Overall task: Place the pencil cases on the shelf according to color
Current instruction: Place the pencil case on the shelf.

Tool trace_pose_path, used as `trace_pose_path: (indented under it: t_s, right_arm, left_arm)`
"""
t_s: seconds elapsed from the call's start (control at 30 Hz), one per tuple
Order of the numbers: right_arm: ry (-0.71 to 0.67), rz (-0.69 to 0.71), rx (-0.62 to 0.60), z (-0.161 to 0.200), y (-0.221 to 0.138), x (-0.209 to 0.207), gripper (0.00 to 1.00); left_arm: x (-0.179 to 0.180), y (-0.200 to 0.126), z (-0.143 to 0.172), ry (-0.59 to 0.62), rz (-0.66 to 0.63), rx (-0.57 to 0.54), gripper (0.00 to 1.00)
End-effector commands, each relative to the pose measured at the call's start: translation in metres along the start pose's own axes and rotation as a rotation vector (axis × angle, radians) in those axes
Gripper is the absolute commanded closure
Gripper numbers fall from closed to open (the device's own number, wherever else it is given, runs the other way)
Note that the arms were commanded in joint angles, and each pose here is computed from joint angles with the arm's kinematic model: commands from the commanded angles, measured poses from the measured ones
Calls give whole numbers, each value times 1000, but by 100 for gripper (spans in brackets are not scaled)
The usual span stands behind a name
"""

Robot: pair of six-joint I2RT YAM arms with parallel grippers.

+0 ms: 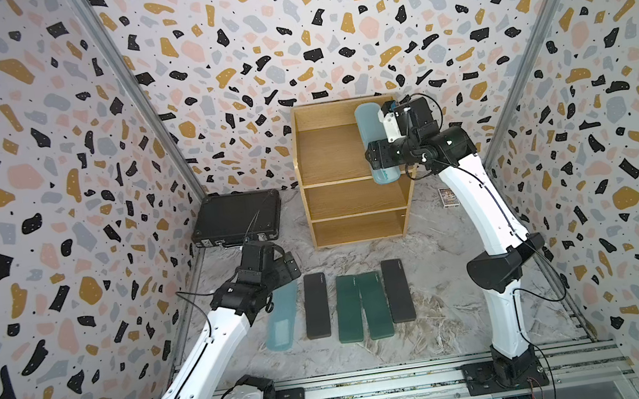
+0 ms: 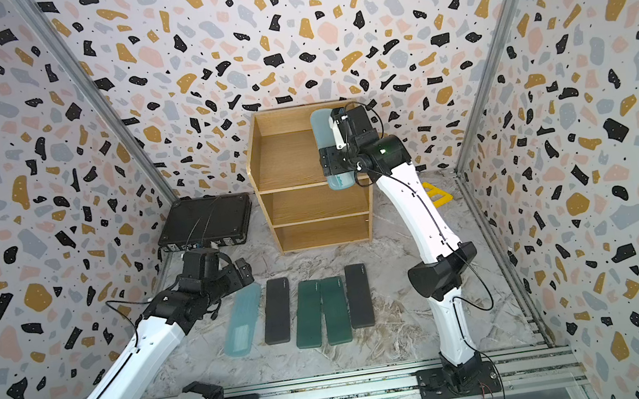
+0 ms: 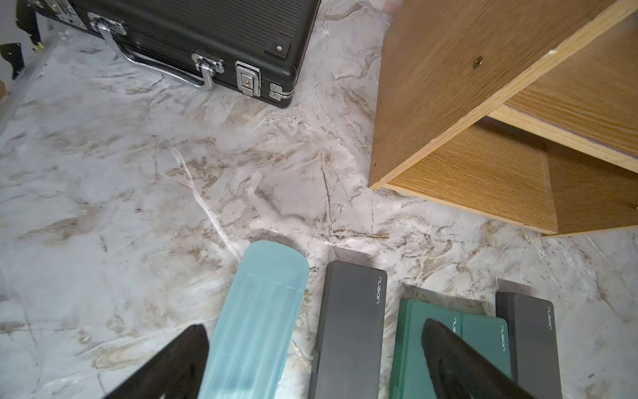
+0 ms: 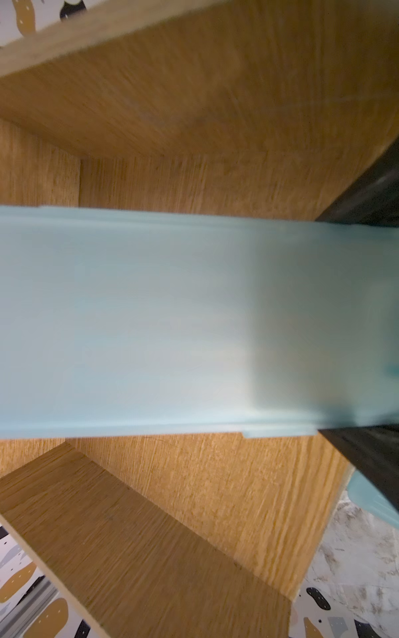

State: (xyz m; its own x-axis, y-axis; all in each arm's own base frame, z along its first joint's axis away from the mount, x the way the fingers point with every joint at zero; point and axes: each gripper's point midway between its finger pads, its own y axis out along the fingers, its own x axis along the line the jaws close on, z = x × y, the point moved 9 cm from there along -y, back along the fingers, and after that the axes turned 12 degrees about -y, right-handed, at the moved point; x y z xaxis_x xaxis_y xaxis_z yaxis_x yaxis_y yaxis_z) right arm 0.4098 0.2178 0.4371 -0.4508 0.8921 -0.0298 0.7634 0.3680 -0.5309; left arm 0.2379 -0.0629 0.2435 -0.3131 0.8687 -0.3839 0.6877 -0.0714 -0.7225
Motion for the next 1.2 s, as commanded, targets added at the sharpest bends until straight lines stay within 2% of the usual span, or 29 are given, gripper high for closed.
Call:
trace_pose_path:
  t_s: [0.0,0.13,0.37,0.6,0.67,0.97,1.17]
  right_arm:
    - [-18,64,-134,-22,-1,-9,65]
    - [-16,94,-134,-20,15,-15,66]
    - [-15,99,-66,-3,54,-21,65]
    - [-27,101,-3,13,78,-22,44]
    - [-27,105,8,16,81,-22,40]
    - [-15,115,68,26,65,-23,38]
    - [-39,141,84,28,62,-25,23]
  left_arm:
    - [-4,8,0,6,25,-5,0]
    - [-4,15,2,9,20,4,0]
    - [-5,27,4,15,8,23,0]
    - [-5,38,5,28,-17,43,0]
    - [-5,40,6,30,-24,48,0]
    - [-4,43,9,30,-31,67,0]
    - [-3,44,10,28,-26,76,0]
